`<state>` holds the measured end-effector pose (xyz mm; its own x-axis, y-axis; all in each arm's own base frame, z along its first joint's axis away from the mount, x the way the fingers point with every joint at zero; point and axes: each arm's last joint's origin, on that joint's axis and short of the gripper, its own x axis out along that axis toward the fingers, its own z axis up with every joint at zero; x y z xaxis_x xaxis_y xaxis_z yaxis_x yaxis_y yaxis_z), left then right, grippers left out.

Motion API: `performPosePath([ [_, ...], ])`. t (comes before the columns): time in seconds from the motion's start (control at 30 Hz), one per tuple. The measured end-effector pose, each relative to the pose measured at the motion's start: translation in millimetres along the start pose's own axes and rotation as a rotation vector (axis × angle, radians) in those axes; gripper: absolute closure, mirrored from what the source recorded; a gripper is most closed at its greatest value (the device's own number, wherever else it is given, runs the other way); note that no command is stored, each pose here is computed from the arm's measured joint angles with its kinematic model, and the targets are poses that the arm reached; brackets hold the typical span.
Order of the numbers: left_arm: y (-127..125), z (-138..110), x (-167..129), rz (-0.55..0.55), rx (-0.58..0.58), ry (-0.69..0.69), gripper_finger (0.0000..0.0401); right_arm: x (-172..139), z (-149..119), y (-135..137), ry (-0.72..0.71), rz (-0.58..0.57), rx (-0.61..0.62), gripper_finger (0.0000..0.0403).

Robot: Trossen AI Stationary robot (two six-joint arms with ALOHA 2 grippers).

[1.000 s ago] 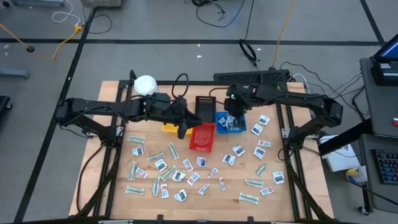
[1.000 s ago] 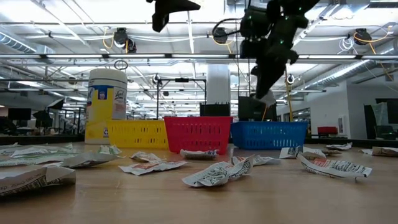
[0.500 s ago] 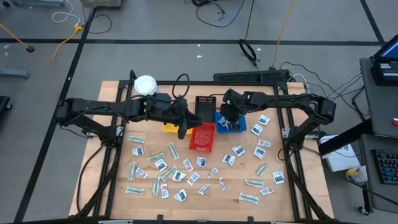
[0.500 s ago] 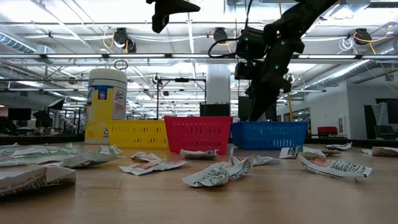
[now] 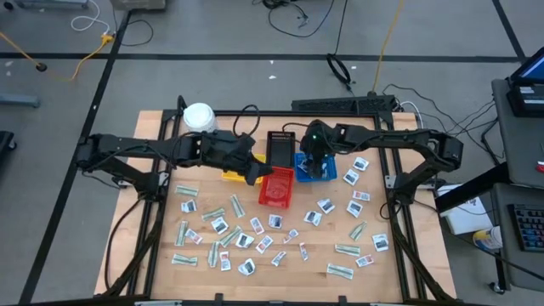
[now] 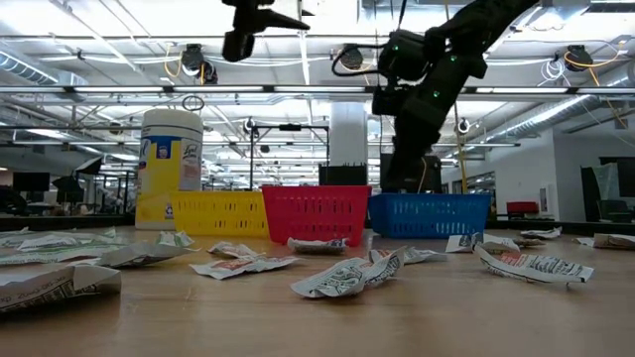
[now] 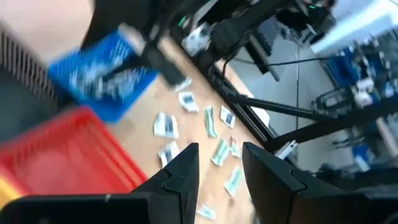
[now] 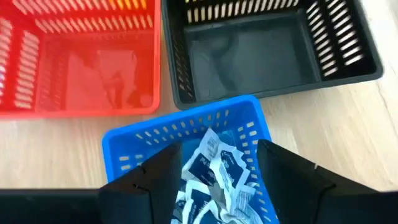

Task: Pick & Place First Aid Supplies
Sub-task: Put the alcohol pad into the blue bin

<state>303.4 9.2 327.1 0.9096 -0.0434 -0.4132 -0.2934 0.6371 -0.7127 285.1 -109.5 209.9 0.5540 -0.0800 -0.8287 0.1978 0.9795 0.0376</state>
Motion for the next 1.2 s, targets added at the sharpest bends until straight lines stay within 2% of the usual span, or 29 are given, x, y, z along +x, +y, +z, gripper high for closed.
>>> performPosePath([
  [0.23,7,-16,-1,0.127,-0.349,0.103,0.0272,-6,4,7,-0.04,0.009,-0.02,0.0197],
  [0.37,13,-28,-4,0.221,-0.505,0.222,0.0272,-8,9,12,-0.091,0.012,-0.045,0.0199],
  [0.53,21,-49,-12,0.41,-0.629,0.382,0.0272,-11,14,19,-0.138,0.019,-0.082,0.0195],
  [0.73,27,-72,-26,0.684,-0.724,0.42,0.0272,-15,18,25,-0.178,0.024,-0.119,0.0199],
  [0.87,22,-85,-13,0.701,-0.733,0.406,0.0272,-19,15,25,-0.163,0.022,-0.132,0.0197],
  [1.2,20,-116,54,0.644,-0.814,0.344,0.0272,-52,18,20,-0.264,-0.018,-0.193,0.0195],
])
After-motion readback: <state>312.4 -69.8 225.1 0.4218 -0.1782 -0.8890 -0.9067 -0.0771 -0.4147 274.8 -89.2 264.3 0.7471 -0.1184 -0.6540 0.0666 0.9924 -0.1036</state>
